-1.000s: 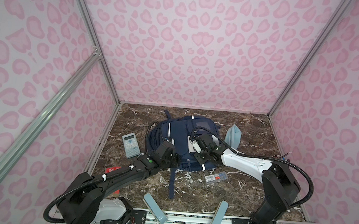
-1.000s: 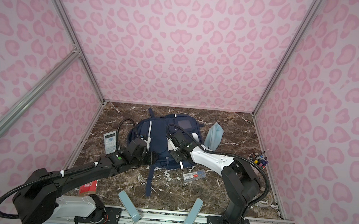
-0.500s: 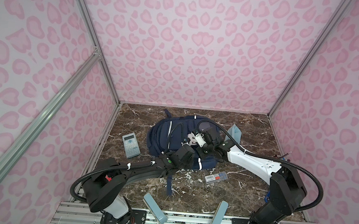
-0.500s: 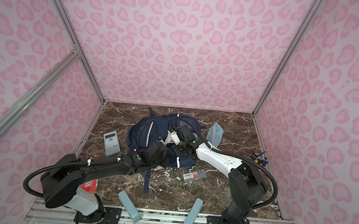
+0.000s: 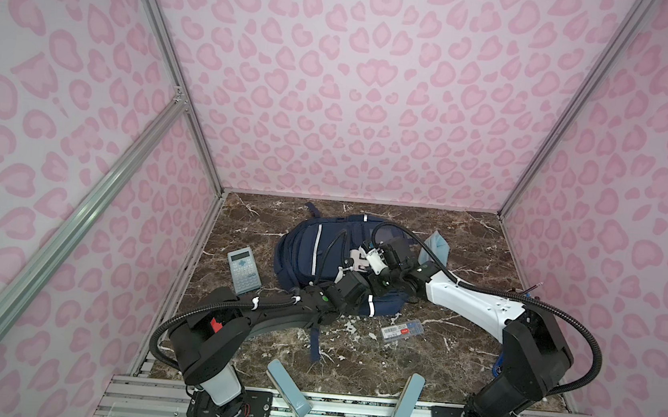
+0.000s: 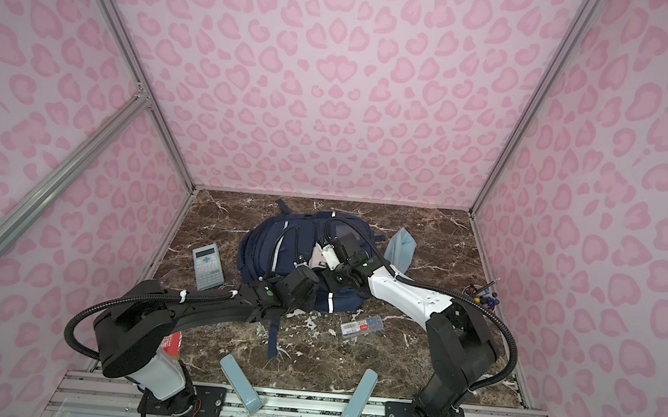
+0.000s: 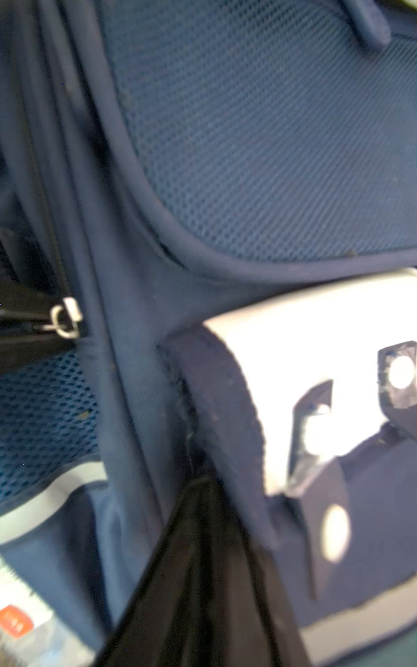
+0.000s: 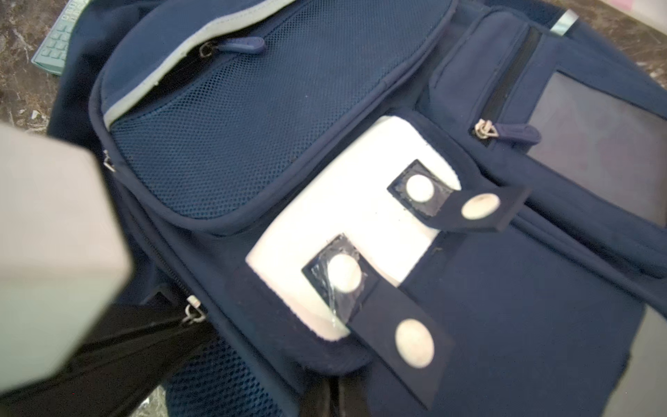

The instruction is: Pack the student bag

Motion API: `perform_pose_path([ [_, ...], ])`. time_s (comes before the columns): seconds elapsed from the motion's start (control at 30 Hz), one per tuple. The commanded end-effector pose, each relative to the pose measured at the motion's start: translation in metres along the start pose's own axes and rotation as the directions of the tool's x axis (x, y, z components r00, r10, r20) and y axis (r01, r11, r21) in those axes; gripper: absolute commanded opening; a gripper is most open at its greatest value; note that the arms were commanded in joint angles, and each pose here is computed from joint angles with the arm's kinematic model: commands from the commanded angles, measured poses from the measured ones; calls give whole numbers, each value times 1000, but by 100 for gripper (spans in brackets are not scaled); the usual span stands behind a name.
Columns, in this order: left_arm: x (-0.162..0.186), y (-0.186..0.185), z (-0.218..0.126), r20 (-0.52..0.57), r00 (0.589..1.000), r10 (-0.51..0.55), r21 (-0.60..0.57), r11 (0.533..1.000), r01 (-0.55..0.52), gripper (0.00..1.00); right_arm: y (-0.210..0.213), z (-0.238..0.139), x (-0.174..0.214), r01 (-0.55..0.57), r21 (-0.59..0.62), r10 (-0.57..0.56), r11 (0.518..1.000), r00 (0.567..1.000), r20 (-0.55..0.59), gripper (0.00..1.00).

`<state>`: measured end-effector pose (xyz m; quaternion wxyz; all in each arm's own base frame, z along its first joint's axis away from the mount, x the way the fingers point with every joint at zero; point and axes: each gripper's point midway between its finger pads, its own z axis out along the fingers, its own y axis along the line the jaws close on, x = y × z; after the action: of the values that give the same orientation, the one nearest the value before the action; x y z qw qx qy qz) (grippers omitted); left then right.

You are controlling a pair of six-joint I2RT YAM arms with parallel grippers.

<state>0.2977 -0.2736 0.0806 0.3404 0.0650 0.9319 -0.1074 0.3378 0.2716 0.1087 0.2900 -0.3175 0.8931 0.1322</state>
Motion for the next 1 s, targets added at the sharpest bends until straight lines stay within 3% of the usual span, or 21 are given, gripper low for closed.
perform_pose_path([
  [0.0,0,15,-3,-30,998,-50,10,999,51,3,-17,-3,6,-55,60,54,997,998,13,0],
  [0.33,1,83,-8,-48,993,-111,-102,989,105,3,-34,-6,13,-53,128,53,990,999,-3,0],
  [0.5,1,80,-17,-55,992,-115,-53,992,112,3,-43,-7,8,-103,170,100,980,995,28,2],
  [0.57,-1,66,-22,-59,989,-132,30,991,134,3,-27,-9,5,-92,138,87,986,995,38,40],
  [0.63,-7,50,-31,-61,988,-144,114,982,151,3,1,-19,0,-31,135,20,990,996,82,62],
  [0.7,-14,37,-42,-52,989,-140,159,976,147,3,32,-27,-5,31,92,-44,995,988,147,76],
  [0.8,-23,22,-60,-39,990,-137,216,966,142,3,64,-27,-11,119,32,-123,992,970,208,80],
  [0.97,-25,9,-83,-39,986,-160,302,939,165,3,60,-10,-25,143,87,-160,986,956,247,76],
])
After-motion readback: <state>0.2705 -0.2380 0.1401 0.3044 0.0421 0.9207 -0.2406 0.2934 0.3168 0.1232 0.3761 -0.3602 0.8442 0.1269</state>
